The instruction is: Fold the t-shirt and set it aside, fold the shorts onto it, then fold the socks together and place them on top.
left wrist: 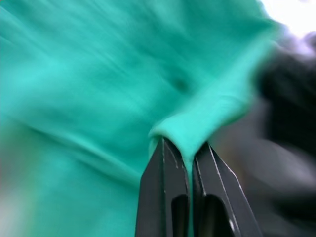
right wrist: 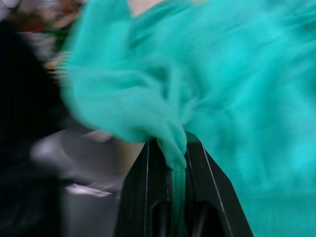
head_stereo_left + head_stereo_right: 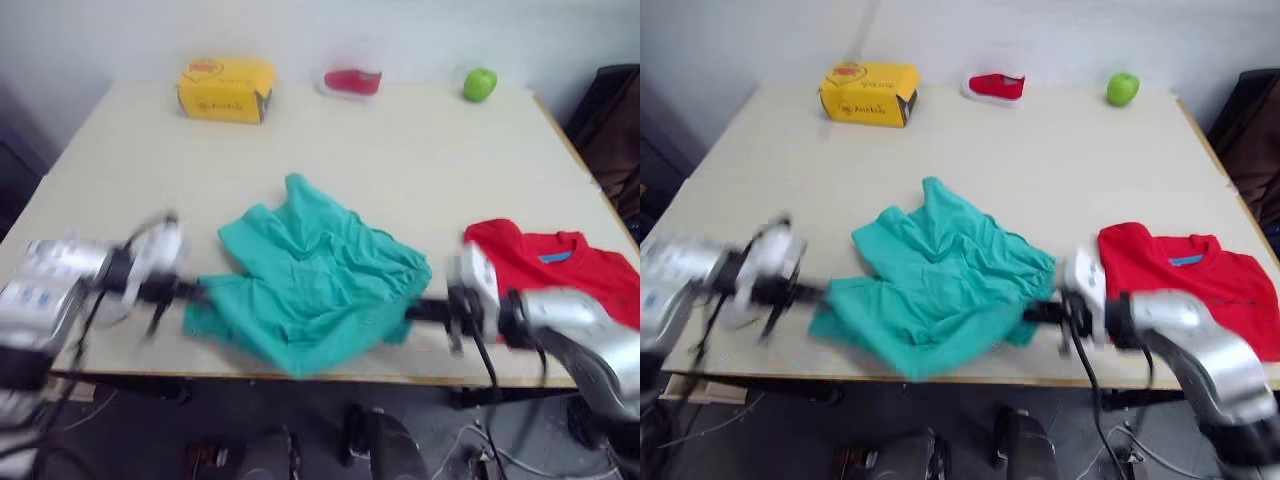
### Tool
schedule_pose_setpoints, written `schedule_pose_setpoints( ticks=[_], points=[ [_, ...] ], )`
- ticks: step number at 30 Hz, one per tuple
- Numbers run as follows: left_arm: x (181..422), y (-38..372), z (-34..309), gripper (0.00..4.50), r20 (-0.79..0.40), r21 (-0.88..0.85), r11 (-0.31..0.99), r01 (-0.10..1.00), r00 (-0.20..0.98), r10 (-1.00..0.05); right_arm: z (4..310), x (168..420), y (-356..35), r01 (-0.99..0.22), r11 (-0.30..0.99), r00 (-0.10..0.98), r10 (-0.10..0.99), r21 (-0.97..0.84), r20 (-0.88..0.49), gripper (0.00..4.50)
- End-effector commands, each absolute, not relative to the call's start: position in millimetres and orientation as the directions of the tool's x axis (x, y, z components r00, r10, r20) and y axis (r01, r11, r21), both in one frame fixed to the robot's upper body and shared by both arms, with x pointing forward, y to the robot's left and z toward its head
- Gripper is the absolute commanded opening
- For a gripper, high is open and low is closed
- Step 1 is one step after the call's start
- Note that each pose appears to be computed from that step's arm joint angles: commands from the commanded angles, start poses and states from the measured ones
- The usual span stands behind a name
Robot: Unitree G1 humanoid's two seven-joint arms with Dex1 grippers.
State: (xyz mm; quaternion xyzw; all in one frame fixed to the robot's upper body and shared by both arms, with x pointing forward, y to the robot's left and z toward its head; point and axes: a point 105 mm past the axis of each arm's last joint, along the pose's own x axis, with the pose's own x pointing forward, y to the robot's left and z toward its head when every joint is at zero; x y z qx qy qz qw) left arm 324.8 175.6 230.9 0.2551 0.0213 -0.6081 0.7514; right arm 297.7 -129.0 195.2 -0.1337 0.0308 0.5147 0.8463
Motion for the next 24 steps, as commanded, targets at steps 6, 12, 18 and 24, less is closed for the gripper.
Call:
schedule_pose_setpoints(
  ticks=[6,12,18,24],
  points=[
    [388,186,486,0.01,0.449,0.747,0.663,0.046,0.700,-0.555,431,358,-174,-0.052,0.709,0.674,0.545,-0.704,0.500,0.00],
    [382,200,490,0.01,0.461,0.734,0.676,0.058,0.688,-0.560,405,345,-146,-0.147,0.601,0.588,0.692,-0.786,0.419,0.00],
    [393,213,384,0.01,0.125,0.809,0.468,0.354,0.675,-0.727,296,351,-124,-0.461,0.613,0.648,0.727,-0.642,0.228,0.00],
    [356,237,254,0.01,-0.234,0.657,0.315,0.685,0.582,-0.779,183,321,-111,-0.717,0.472,0.590,0.803,-0.512,-0.085,0.00]
  ],
)
